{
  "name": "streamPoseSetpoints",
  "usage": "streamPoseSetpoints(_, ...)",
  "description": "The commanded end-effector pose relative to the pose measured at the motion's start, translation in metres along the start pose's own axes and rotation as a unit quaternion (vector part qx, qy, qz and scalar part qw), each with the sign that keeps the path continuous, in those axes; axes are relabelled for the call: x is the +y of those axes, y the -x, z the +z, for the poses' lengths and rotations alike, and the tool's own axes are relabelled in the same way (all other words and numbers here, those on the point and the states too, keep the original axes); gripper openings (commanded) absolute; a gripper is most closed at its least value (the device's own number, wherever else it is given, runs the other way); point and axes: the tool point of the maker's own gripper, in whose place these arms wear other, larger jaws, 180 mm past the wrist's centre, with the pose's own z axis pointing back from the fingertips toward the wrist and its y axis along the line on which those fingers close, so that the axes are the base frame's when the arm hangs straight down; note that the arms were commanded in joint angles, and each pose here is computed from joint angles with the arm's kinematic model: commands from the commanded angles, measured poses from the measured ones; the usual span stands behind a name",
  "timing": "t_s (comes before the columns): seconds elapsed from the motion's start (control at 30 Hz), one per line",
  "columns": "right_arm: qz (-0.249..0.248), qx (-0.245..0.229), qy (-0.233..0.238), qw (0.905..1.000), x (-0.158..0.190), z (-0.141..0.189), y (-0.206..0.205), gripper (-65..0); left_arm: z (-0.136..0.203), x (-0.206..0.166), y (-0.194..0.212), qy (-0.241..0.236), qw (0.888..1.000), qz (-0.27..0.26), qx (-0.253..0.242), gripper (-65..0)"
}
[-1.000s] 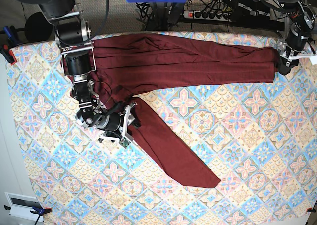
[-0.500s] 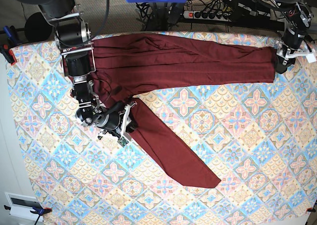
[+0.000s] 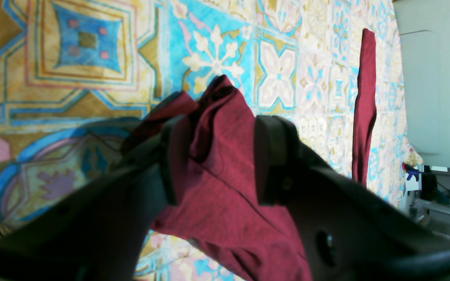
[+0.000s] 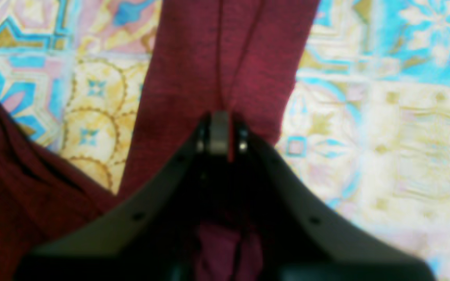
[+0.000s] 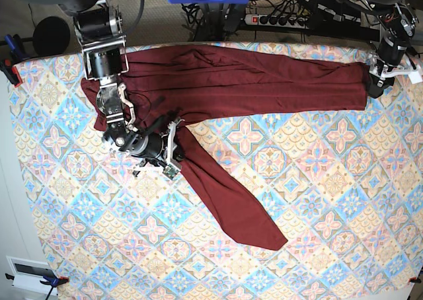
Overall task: Layout the t-shirt on the table in an organized manner, then fold the t-shirt properly
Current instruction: 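Lift the folded shirt bundle with the right gripper and pull it inward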
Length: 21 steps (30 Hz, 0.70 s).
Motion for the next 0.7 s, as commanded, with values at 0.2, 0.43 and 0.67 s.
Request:
streamPoseSetpoints(0.2, 0.056, -0.058, 0.023, 0.9965, 0.023, 0.041, -0.039, -65.0, 0.003, -0.007, -0.012, 0.011, 1.000, -0.012, -0.013, -38.8)
streamPoseSetpoints(0.43, 0.088, -0.093, 0.027, 0.9914, 0.066, 0.080, -0.055, -65.0, 0.003, -0.007, -0.012, 0.011, 1.000, -0.012, -0.013, -38.8)
streamPoseSetpoints(0.67, 0.063, -0.073, -0.011, 0.9952, 0.116, 0.091, -0.023, -65.0, 0.003, -0.007, -0.012, 0.010, 1.000, -0.012, -0.013, -38.8)
